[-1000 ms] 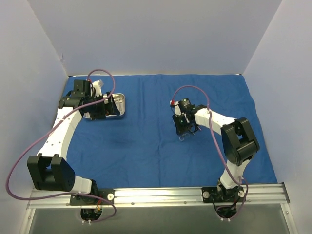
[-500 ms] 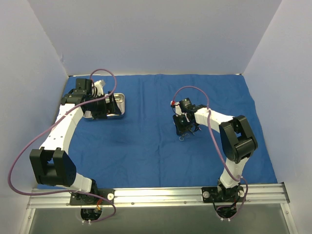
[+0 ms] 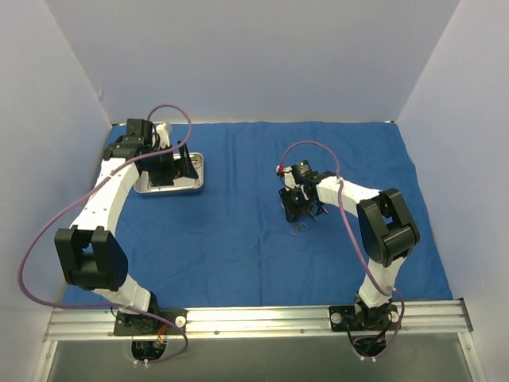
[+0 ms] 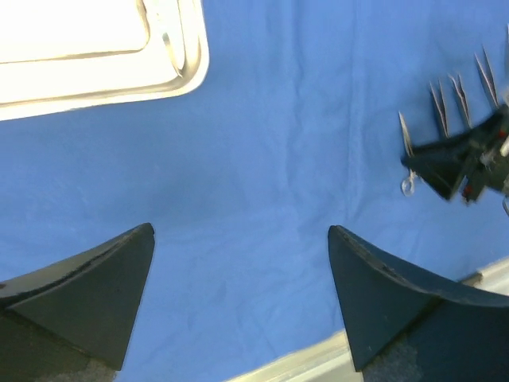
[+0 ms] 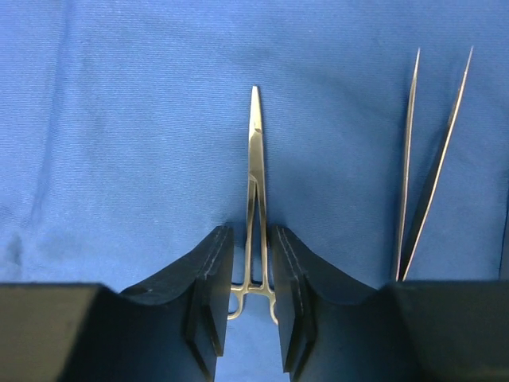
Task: Open and lay out the surgical kit
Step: Place the medical item in the surgical kit.
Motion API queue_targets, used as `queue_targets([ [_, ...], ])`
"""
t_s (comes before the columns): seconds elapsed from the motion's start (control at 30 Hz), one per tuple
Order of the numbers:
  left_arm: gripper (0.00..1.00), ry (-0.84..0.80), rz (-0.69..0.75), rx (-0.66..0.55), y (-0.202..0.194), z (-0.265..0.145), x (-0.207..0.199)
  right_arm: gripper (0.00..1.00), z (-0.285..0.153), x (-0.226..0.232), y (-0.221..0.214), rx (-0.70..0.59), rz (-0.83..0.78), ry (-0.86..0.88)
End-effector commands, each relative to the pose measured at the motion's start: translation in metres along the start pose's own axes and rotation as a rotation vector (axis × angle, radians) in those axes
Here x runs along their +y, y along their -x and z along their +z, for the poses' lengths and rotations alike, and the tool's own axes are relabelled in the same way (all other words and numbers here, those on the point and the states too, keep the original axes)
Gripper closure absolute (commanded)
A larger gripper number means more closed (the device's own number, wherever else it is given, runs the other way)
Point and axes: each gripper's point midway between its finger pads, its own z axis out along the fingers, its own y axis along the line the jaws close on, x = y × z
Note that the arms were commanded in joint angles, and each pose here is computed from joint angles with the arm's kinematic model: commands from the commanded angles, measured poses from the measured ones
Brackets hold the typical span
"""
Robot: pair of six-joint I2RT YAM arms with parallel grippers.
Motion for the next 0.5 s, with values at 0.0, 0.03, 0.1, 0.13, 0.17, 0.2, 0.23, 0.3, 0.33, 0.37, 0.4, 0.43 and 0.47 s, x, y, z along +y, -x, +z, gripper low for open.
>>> queue_targets([
  [0.0,0.06,0.075,0.031,-0.056,0.027,0.002,0.013,0.71,-0.004,-0.001,0.003,0.009,-0.005,-0.006],
  [0.03,0.08,0.08,0.035,-0.069,0.034,0.001,0.012,0.68,-0.006,0.001,0.006,-0.002,-0.003,0.001],
  [0.1,0.12,0.091,0.025,-0.06,0.039,0.008,0.016,0.68,-0.011,0.002,0.014,-0.018,-0.003,0.004],
  [0.13,0.13,0.097,0.022,-0.071,0.045,0.008,0.015,0.68,-0.016,0.002,0.017,-0.026,-0.002,-0.007],
  [0.17,0.15,0.106,0.018,-0.073,0.048,0.01,0.017,0.68,-0.022,0.002,0.023,-0.039,-0.004,-0.012],
  [0.2,0.17,0.114,0.014,-0.072,0.051,0.013,0.018,0.68,-0.028,0.003,0.03,-0.054,-0.008,-0.018],
  [0.23,0.22,0.125,0.004,-0.056,0.052,0.023,0.023,0.67,-0.045,0.004,0.047,-0.098,-0.014,-0.027],
  [0.3,0.26,0.131,0.004,-0.071,0.065,0.029,0.024,0.64,-0.063,-0.001,0.064,-0.14,-0.014,-0.068],
  [0.33,0.29,0.15,-0.006,-0.044,0.065,0.042,0.031,0.63,-0.08,-0.001,0.078,-0.169,-0.017,-0.085],
  [0.37,0.3,0.175,-0.007,-0.067,0.077,0.042,0.033,0.63,-0.088,-0.003,0.084,-0.182,-0.023,-0.098],
  [0.4,0.3,0.19,-0.012,-0.065,0.081,0.047,0.036,0.63,-0.095,-0.006,0.088,-0.193,-0.025,-0.113],
  [0.43,0.32,0.222,-0.031,-0.018,0.077,0.063,0.047,0.63,-0.102,-0.007,0.089,-0.195,-0.026,-0.124],
  [0.47,0.32,0.246,-0.032,-0.019,0.081,0.068,0.051,0.63,-0.109,-0.008,0.095,-0.212,-0.026,-0.133],
])
